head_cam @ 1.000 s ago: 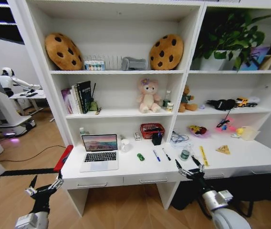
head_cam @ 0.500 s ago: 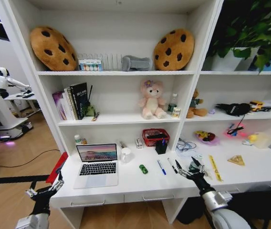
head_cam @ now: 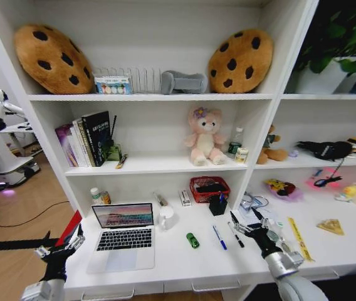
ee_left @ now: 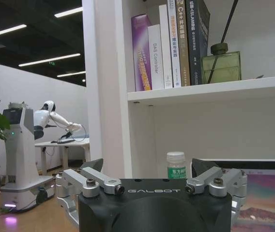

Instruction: Organize the objects on the table.

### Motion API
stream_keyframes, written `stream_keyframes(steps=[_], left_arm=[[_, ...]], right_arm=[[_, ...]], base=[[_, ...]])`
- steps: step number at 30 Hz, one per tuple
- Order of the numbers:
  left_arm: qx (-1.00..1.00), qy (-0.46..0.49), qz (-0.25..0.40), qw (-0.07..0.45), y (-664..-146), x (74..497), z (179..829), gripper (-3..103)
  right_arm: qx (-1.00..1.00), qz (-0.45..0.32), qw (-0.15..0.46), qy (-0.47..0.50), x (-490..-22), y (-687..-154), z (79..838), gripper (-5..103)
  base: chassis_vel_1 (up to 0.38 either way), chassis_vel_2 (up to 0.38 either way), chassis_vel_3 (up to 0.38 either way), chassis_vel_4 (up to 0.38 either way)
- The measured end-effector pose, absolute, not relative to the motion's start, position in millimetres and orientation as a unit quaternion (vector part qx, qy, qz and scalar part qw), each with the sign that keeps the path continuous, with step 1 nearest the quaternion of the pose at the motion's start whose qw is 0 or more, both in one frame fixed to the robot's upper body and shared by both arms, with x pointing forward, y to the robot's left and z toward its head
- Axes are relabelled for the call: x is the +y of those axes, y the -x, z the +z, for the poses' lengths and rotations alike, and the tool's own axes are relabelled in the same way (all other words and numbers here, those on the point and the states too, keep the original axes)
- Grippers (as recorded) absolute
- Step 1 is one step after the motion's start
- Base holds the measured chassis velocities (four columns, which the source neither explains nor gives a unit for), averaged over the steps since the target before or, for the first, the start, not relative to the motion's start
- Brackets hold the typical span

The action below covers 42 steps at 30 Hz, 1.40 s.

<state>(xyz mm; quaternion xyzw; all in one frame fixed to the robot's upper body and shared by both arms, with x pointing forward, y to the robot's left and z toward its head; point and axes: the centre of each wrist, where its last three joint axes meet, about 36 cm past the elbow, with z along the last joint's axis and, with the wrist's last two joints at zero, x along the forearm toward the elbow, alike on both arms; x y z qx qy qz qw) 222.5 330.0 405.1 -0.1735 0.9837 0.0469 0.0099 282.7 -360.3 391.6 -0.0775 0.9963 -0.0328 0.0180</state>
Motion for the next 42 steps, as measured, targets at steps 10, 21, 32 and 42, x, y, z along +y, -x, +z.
stream_keyframes(steps=[10, 21, 32, 42], left_arm=[[0.983, 0.175, 0.049, 0.003, -221.6, 330.4, 407.6, 99], [0.989, 0.098, 0.106, -0.012, -222.1, 338.6, 436.1, 62], [0.975, -0.065, 0.208, -0.047, -252.0, 354.5, 471.8, 19], [0.961, -0.127, 0.244, -0.036, -317.4, 364.2, 531.5, 0]], right_arm=[[0.997, -0.037, 0.023, 0.07, -358.8, -282.5, 396.5, 100], [0.997, -0.036, 0.017, 0.06, -353.5, -273.2, 389.1, 100], [0.998, -0.031, 0.005, 0.048, -354.7, -268.3, 371.7, 100], [0.999, -0.027, -0.006, 0.039, -351.4, -257.0, 359.1, 100]], base=[[-0.11, 0.11, 0.11, -0.111], [0.0, 0.0, 0.0, 0.0], [0.0, 0.0, 0.0, 0.0], [0.0, 0.0, 0.0, 0.0]])
